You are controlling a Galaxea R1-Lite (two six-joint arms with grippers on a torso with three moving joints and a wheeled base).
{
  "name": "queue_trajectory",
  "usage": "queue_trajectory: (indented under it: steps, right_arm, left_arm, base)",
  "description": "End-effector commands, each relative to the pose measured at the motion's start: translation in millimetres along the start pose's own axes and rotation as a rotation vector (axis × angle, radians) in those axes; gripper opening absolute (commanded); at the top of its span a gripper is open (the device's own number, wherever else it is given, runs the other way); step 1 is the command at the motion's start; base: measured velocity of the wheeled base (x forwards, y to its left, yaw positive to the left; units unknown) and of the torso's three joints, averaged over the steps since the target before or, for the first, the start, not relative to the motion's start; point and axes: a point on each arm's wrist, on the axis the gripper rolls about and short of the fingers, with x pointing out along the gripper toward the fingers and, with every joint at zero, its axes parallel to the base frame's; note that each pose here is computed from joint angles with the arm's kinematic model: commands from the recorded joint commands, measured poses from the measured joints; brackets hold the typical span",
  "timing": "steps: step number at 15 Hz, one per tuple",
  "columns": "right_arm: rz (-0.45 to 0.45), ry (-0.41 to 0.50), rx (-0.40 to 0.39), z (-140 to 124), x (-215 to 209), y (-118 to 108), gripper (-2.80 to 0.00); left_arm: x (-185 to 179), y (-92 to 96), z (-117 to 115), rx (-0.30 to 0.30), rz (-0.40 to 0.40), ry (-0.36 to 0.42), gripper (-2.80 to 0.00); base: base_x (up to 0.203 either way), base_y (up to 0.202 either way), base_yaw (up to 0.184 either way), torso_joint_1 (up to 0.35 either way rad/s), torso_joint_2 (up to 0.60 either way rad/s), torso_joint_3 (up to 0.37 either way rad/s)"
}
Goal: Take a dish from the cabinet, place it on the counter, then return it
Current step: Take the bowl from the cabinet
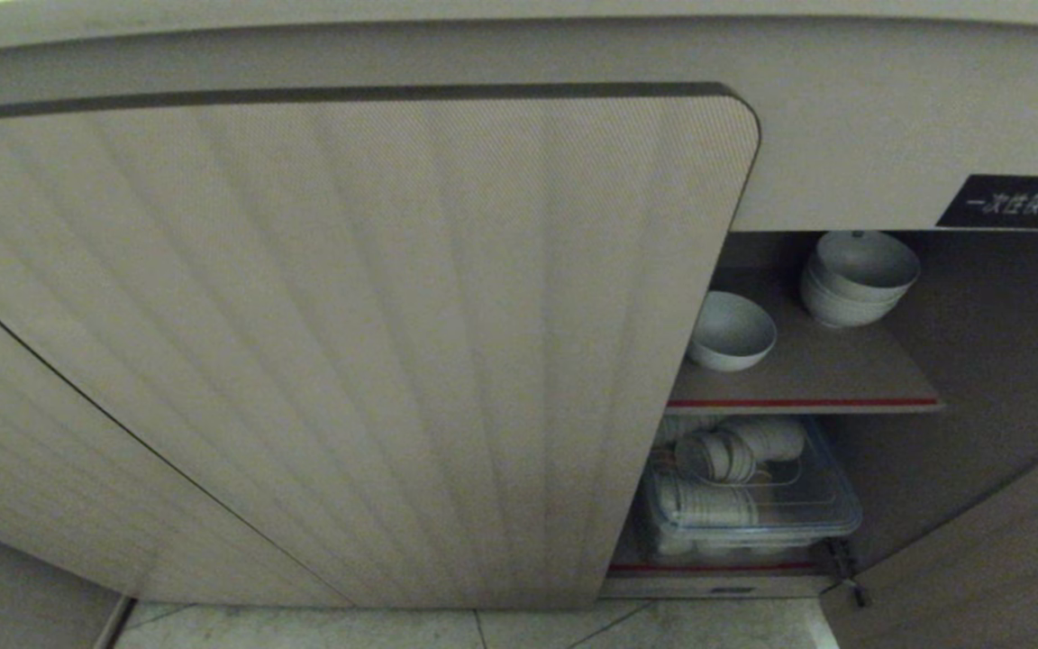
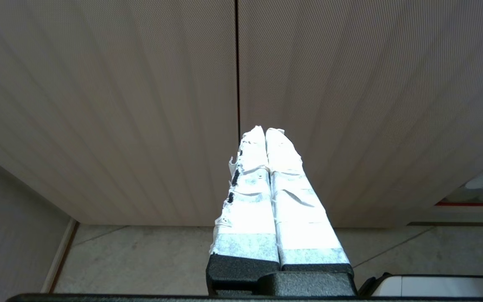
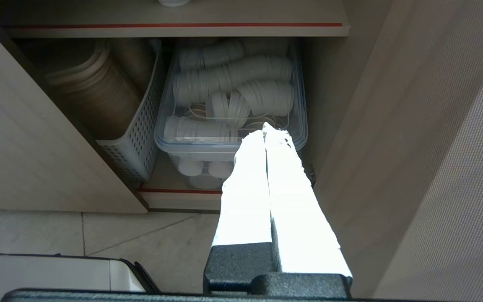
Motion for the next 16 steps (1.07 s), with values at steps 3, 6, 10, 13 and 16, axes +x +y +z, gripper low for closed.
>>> queue_trajectory:
  steps: [3,6,10,13,16]
  right_arm:
    - [0.001,0.048,-0.016,2,4,0,-2.80]
    - [0.120,0.057,-0.012,20,9,3,-2.80]
    - [0.419,0.104,-0.052,38,18,9,-2.80]
    - [0.519,0.165,-0.038,49,29,11,-2.80]
    - [0.554,0.267,-0.030,55,48,12,-2.80]
  left_arm:
    - [0,0.0,0,-0.001,0.001,0.000,-2.80]
    - [0,0.0,0,-0.001,0.000,0.000,-2.80]
    - [0,0.0,0,-0.001,0.001,0.000,-2.80]
    - [0,0.0,0,-0.001,0.000,0.000,-2.80]
    - [0,0.0,0,-0.001,0.000,0.000,-2.80]
  base:
    - [0.000,0.000,0.000,0.000,0.00,0.000]
    - [0.000,0.000,0.000,0.000,0.00,0.000]
    - [0.000,0.000,0.000,0.000,0.00,0.000]
    - [0.000,0.000,0.000,0.000,0.00,0.000]
    - [0.000,0.000,0.000,0.000,0.00,0.000]
